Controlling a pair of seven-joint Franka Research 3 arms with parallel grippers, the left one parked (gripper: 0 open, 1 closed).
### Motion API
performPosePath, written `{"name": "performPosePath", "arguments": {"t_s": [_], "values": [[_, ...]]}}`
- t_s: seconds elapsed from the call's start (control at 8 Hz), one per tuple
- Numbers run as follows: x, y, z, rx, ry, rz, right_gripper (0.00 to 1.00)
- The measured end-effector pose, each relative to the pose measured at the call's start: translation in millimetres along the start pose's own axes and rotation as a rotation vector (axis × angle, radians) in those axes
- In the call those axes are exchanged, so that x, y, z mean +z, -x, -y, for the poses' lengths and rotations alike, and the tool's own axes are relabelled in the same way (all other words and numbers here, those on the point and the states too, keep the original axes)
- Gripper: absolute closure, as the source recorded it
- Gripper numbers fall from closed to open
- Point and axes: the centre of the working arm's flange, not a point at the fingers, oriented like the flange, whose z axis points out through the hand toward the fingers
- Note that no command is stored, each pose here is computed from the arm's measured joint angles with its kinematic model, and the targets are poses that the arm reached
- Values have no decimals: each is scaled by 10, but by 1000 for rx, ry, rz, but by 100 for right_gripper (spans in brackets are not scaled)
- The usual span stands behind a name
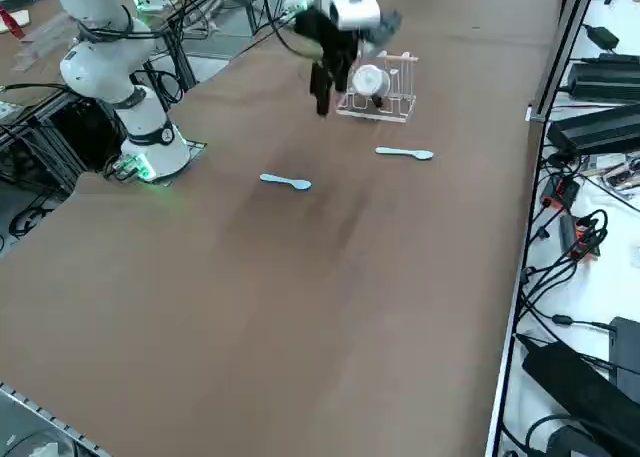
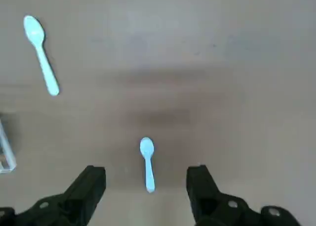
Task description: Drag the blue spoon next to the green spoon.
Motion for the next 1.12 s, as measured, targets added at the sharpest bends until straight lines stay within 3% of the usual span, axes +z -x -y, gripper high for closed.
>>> {"name": "performPosePath", "arguments": {"t_s": [0.25,0.62,1.12], "values": [[789,138,174,-27,-5,-62,0],[1651,703,274,-32,-16,-133,0],[2352,1314,185,-31,-18,-123,0]]}}
